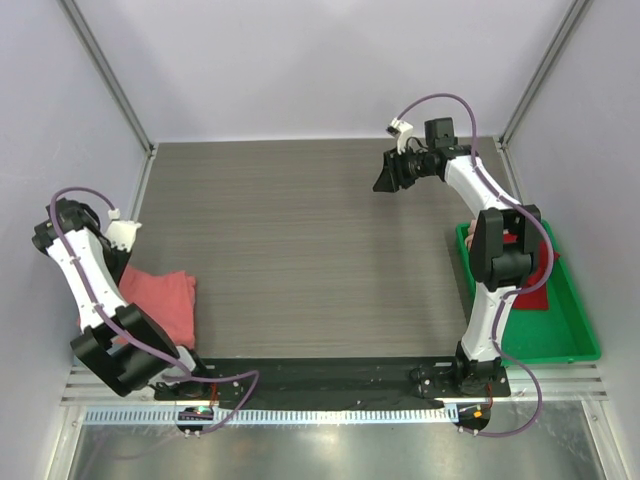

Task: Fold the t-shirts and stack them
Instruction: Neatly place the folded tshirt to the corner

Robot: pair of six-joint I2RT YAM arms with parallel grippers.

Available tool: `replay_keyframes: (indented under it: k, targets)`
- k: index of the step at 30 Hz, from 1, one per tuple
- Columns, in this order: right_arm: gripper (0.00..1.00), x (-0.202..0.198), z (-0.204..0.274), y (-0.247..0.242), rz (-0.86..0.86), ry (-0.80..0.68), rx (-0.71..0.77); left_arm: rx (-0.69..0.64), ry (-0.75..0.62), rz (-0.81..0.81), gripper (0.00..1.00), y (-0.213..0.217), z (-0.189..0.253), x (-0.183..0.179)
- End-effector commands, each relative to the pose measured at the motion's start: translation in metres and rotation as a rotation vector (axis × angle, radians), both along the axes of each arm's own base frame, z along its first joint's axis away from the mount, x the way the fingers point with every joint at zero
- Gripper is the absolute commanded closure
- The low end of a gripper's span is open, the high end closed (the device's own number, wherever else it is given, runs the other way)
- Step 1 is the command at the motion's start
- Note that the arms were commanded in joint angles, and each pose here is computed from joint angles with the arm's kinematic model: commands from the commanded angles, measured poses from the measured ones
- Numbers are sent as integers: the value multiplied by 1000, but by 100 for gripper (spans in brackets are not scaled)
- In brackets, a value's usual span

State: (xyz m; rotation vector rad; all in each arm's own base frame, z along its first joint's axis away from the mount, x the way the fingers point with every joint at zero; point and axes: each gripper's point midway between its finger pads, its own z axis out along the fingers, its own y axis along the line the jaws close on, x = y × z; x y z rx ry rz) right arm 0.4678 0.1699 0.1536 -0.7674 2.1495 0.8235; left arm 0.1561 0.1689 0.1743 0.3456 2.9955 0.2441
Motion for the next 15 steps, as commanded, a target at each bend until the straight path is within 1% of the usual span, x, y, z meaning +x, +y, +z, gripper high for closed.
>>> replay_keyframes:
  k: [1, 5, 9, 11, 12, 13, 15]
  targets:
    - [55, 9, 16, 8, 5, -37, 34, 48, -7, 24, 100, 16, 6, 8]
    - [55, 9, 15, 9, -1, -29, 38, 78, -30, 36, 100, 26, 3, 18]
    - [55, 9, 13, 8, -6, -24, 37, 90, -2, 45, 100, 32, -5, 18]
    - [55, 10, 13, 9, -11, -26, 35, 115, -33, 53, 88, 37, -2, 23]
    - [55, 11, 15, 7, -16, -31, 34, 129, -51, 62, 85, 39, 1, 26]
    - [55, 12, 16, 7, -18, -34, 33, 142, -64, 73, 79, 42, 5, 27]
    - [55, 14, 18, 7, -30, -42, 33, 251, -168, 157, 69, 60, 24, 40]
